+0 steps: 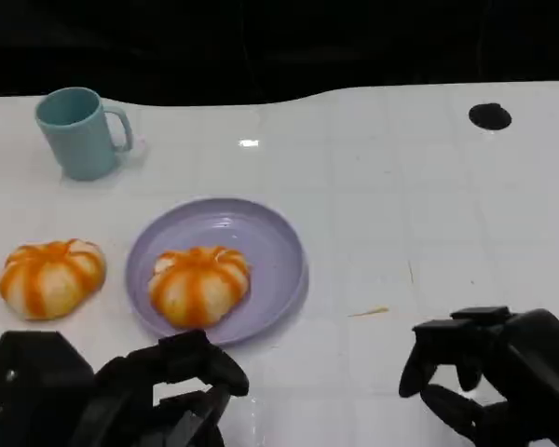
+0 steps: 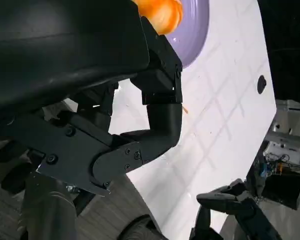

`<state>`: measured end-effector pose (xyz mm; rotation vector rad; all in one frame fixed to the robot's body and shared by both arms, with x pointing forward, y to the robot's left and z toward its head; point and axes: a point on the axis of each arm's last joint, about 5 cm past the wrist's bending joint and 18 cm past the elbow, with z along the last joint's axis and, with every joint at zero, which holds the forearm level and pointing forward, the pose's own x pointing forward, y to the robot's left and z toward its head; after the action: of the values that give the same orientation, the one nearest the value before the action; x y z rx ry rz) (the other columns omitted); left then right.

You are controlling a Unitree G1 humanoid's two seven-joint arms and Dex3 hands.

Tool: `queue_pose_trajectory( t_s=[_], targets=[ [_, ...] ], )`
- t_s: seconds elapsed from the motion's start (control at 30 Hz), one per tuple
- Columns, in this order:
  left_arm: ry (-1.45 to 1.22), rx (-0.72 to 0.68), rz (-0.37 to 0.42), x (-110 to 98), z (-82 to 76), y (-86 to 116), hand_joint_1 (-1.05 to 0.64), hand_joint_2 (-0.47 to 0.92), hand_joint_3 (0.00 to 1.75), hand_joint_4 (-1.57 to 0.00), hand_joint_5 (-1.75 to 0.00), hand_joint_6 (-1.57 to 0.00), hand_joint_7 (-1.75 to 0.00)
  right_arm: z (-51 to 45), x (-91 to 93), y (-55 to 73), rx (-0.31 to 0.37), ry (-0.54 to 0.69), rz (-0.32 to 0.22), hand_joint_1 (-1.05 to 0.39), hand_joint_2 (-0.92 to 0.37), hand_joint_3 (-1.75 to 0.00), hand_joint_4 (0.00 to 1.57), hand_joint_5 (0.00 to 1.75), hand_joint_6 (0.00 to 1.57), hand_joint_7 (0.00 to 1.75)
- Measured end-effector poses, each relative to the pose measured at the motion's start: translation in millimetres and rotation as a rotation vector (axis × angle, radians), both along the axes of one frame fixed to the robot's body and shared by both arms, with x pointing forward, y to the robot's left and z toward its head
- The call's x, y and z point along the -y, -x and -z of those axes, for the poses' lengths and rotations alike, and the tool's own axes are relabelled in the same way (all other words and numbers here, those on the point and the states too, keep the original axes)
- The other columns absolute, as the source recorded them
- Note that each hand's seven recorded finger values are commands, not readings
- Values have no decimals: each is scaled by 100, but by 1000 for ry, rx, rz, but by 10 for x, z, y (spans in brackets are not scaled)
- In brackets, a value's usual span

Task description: Grasp the bread from the table and place it into the plate.

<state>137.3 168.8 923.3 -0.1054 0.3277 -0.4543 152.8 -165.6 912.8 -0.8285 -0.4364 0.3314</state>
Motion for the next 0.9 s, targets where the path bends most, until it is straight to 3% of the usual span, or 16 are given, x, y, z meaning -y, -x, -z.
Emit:
queue_pose_trajectory(
  t_s=[0.13,0.37,0.9],
  targets=[
    [0,-2,-2,-4,10,-2,-33,78,80,-66,-175,-59,-147,35,10,67,-17,-18,55,-12,-29,-122,92,167,94,117],
    [-1,0,-5,-11,9,-1,-33,78,80,-67,-175,-60,-146,96,13,80,-18,-20,104,-9,-32,-114,91,167,91,119],
    [2,1,-1,-34,16,12,-31,79,80,-66,-175,-60,-146,157,20,53,-69,-18,162,-9,-39,-104,90,167,92,117]
  ],
)
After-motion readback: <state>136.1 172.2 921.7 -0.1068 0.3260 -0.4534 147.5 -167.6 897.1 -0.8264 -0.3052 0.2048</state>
